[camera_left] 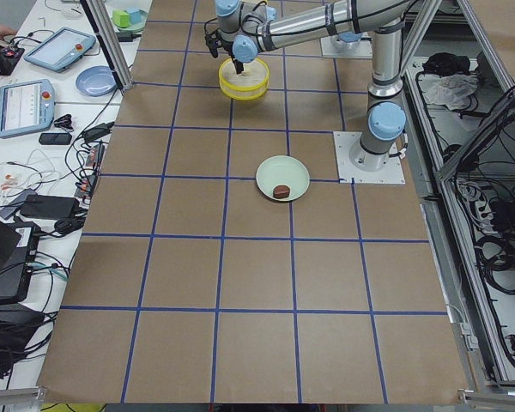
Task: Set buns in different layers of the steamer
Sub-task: 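Set the top tier back on with right gripper while left withdraws, then lower the left gripper to the plate and grasp the brown bun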
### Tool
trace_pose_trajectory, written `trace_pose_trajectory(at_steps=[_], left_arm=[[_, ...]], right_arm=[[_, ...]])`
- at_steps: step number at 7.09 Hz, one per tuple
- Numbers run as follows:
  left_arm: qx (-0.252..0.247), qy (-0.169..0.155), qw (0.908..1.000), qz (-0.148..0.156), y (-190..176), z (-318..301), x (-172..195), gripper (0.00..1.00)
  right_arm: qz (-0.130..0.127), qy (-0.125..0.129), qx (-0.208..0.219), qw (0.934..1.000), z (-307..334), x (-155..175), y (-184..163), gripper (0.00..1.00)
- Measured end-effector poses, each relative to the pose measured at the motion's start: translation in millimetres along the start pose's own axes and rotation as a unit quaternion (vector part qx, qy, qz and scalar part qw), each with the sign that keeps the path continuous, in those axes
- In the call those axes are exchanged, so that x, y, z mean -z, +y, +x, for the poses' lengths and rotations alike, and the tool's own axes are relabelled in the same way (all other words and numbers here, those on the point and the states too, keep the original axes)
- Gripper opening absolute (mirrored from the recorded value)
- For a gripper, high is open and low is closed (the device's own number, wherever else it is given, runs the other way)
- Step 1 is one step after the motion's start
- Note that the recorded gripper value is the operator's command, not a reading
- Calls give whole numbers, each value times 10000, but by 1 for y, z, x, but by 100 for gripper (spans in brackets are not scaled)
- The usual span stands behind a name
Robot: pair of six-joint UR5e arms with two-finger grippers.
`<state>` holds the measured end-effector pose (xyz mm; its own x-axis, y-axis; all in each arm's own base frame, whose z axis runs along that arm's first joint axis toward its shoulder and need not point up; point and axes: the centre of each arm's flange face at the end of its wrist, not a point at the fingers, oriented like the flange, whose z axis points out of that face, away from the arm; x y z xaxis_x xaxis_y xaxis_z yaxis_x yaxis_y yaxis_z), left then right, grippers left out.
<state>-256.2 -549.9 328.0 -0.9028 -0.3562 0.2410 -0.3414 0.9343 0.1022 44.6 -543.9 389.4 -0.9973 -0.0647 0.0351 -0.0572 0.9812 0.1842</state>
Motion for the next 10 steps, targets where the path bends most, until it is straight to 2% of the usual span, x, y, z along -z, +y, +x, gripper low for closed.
trace_pose_trajectory(at_steps=[1, 2, 4, 5, 7, 10], left_arm=[[-111, -253, 9995, 121, -19, -33, 31, 100], [-329, -691, 9968, 212, -30, -65, 57, 100], [-825, -1518, 9849, 78, -51, -138, 96, 100], [-996, -1673, 9808, -67, -61, -177, 111, 100], [-1213, -1673, 9772, -486, -77, -254, 122, 100], [-787, -1266, 9801, -1311, -79, -387, 83, 100]], right_arm=[[-66, 37, 42, 10000, -40, -7, 2, 0], [-119, 98, -54, 9999, -85, -17, 4, 0], [-173, 264, -275, 9991, -174, -51, 0, 0], [-179, 314, -260, 9990, -200, -64, -1, 0], [-217, 358, -224, 9989, -216, -76, -1, 0], [-116, 400, -175, 9990, -215, -80, -10, 0]])
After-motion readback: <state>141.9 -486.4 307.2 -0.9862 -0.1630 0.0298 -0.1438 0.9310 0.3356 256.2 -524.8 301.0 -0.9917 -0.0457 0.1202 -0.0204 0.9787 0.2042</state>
